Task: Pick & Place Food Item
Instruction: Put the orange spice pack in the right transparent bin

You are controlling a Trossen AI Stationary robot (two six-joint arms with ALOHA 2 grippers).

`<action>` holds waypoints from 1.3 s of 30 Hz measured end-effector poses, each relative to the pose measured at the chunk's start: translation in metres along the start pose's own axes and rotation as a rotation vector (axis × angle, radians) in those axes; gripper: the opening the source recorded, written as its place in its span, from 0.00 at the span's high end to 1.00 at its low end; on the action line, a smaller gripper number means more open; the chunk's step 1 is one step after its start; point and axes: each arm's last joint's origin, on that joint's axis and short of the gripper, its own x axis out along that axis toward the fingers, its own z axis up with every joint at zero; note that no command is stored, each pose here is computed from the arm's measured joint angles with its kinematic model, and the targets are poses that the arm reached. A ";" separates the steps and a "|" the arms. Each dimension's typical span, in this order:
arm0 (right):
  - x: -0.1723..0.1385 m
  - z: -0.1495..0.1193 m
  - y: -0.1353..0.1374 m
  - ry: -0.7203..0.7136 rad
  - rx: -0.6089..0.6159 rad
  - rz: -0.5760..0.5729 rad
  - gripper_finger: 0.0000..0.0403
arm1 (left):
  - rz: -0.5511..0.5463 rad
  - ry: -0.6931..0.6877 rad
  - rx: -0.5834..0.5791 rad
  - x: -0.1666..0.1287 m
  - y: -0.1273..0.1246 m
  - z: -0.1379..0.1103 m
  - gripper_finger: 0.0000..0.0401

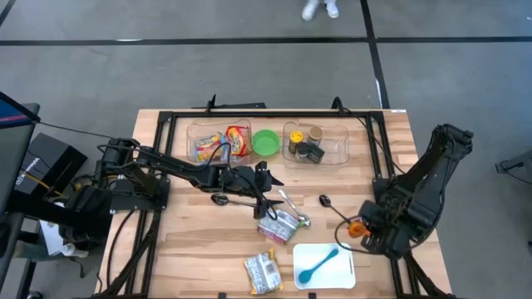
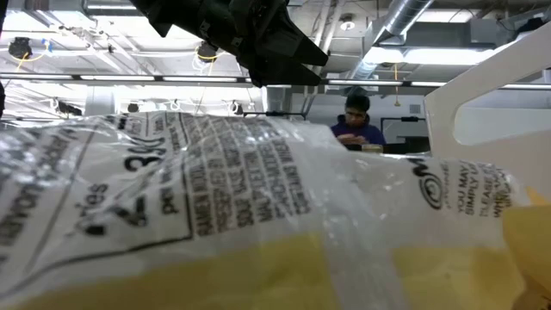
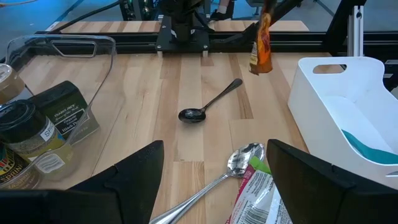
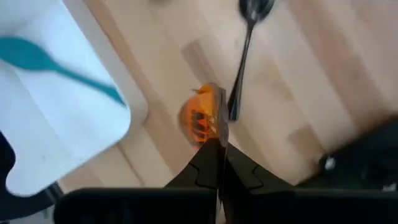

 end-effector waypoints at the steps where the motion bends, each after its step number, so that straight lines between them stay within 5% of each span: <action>1: -0.001 0.004 -0.002 -0.014 -0.008 0.000 1.00 | 0.000 0.000 0.000 0.000 0.000 0.000 0.31; 23: -0.041 0.081 -0.038 -0.448 -0.146 -0.126 1.00 | 0.005 -0.017 -0.002 0.000 0.000 0.002 0.31; 39: -0.073 0.145 -0.090 -0.602 0.205 -0.359 1.00 | 0.003 -0.021 -0.002 0.000 0.000 0.002 0.31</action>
